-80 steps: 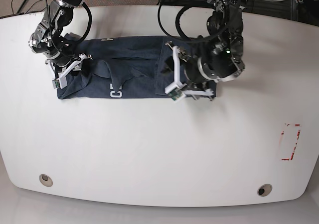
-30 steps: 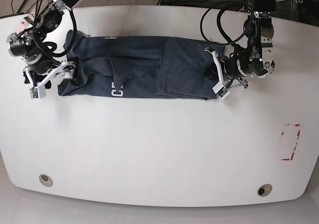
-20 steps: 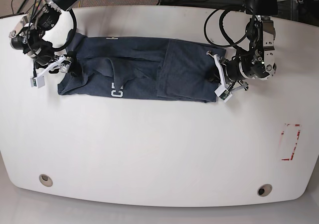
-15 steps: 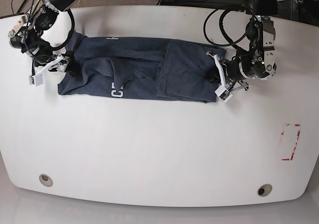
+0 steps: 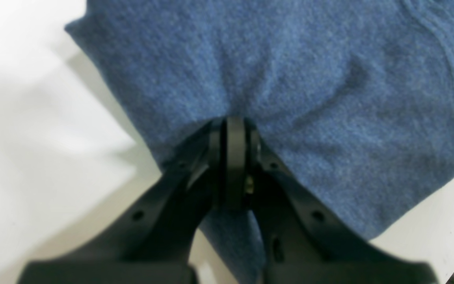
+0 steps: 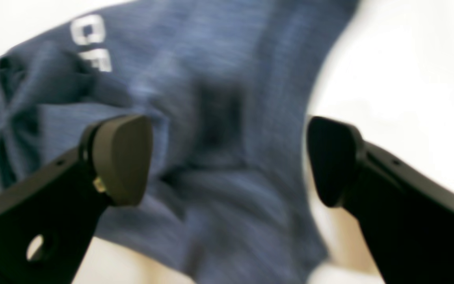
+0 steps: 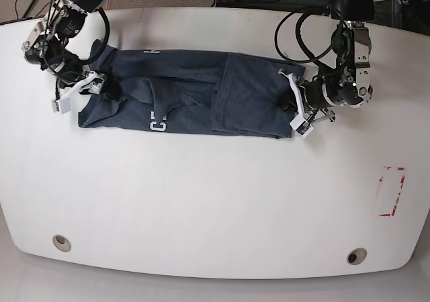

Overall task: Layout the t-shirt on the table in an organized manner, then fold the t-shirt properly
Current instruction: 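Push the folded shirt inward with both grippers into a compact bundle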

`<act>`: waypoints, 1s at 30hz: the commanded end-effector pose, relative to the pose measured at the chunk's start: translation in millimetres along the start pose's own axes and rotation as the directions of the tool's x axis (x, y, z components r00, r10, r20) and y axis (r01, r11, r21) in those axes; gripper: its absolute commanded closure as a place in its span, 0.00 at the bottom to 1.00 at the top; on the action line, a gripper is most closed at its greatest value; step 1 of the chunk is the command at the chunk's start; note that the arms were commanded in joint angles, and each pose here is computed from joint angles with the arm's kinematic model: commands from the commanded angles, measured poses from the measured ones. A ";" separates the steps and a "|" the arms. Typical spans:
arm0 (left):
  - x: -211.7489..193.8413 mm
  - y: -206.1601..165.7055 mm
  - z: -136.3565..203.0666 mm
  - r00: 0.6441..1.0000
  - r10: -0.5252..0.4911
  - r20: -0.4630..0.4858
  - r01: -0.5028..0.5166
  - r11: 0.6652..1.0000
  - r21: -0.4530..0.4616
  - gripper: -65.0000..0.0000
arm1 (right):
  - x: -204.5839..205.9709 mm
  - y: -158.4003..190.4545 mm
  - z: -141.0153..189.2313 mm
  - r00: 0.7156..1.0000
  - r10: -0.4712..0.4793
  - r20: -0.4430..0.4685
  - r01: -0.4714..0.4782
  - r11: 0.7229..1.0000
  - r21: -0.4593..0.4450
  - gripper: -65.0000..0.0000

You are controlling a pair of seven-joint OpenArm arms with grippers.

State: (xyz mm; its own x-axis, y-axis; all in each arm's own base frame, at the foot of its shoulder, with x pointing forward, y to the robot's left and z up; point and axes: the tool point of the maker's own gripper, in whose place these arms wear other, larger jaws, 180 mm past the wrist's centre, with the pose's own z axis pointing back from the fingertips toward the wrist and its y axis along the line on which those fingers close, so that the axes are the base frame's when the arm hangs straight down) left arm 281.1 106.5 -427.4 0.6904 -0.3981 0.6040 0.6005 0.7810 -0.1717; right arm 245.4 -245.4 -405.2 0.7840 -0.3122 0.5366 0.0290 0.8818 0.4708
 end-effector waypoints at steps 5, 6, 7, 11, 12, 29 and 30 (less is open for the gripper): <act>-33.5 10.7 1.7 0.986 -0.015 -0.165 0.025 0.998 0.061 1.00 | -3.6 25.2 -14.0 0.999 0.028 -0.020 -0.026 0.998 0.058 0.11; -33.5 10.7 1.7 0.986 -0.015 -0.165 0.025 0.998 0.061 1.00 | -5.2 30.0 -17.3 0.999 0.033 -0.027 -0.031 0.997 0.069 0.11; -33.5 10.7 1.7 0.986 -0.015 -0.165 0.025 0.998 0.061 1.00 | -5.3 31.8 -18.4 0.999 0.038 -0.029 -0.036 0.997 0.074 0.11; -33.2 10.2 1.3 0.986 -0.015 -0.164 0.025 0.998 0.060 1.00 | -10.2 46.7 -27.7 0.998 0.044 -0.042 -0.039 0.993 0.109 0.11; -33.2 10.2 1.3 0.986 -0.015 -0.164 0.025 0.998 0.060 1.00 | -10.0 49.3 -29.2 0.998 0.047 -0.042 -0.042 0.992 0.115 0.12; -17.6 -0.3 -8.4 0.989 -0.034 -0.142 0.039 0.999 0.032 1.00 | 20.8 68.0 -21.5 0.985 0.166 0.044 -0.171 0.979 0.113 0.89; -16.0 -1.6 -9.3 0.989 -0.041 -0.141 0.046 0.999 0.028 1.00 | 25.6 69.6 -17.5 0.981 0.186 0.056 -0.191 0.976 0.104 0.92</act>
State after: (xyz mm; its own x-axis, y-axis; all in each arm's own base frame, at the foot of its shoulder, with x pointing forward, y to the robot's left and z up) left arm 284.6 95.8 -426.4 0.6814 -0.4104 0.6060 0.6150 0.7700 -0.1700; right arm 258.9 -176.6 -402.5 0.8112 -0.1797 0.5564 -0.1363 0.8673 0.4788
